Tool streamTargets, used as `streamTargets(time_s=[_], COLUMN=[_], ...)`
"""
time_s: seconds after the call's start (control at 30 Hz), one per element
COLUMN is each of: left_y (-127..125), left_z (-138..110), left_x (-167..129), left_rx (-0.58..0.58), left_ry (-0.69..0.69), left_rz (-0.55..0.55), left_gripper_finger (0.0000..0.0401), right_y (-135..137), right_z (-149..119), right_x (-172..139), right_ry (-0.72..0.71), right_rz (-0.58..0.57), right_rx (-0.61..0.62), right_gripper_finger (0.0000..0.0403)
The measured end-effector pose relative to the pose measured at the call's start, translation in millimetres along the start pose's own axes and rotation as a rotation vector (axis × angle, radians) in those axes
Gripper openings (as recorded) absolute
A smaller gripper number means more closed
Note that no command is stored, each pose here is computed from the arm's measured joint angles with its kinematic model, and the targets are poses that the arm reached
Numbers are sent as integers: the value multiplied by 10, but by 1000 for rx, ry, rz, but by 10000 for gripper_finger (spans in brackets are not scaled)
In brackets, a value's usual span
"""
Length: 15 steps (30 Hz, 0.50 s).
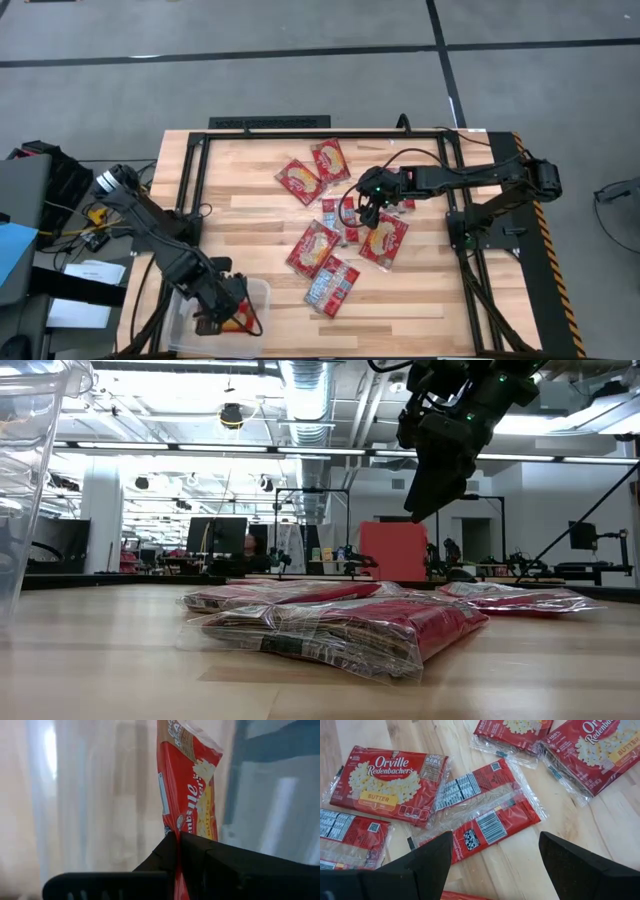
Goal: Sort popcorn bags into baskets
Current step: Put the red popcorn bag into the transparent bin
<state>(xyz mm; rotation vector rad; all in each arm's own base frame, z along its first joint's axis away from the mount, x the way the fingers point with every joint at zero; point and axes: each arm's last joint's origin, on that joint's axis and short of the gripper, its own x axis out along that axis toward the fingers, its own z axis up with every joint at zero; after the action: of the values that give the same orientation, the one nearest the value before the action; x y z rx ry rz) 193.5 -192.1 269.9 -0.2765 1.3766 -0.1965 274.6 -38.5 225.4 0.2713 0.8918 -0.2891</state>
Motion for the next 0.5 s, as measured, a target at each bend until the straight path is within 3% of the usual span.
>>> streamTargets(time_s=[0.23, 0.5], left_y=[87, 171], left_z=[-74, -110], left_x=[295, 368], left_rx=[31, 24], left_ry=[38, 53], left_rz=[-68, -30], left_gripper_finger=[0, 8], right_y=[0, 0], right_z=[-1, -2], right_x=[0, 1], right_ry=[1, 2], right_rz=[0, 0], right_rx=[0, 0], right_gripper_finger=[317, 317])
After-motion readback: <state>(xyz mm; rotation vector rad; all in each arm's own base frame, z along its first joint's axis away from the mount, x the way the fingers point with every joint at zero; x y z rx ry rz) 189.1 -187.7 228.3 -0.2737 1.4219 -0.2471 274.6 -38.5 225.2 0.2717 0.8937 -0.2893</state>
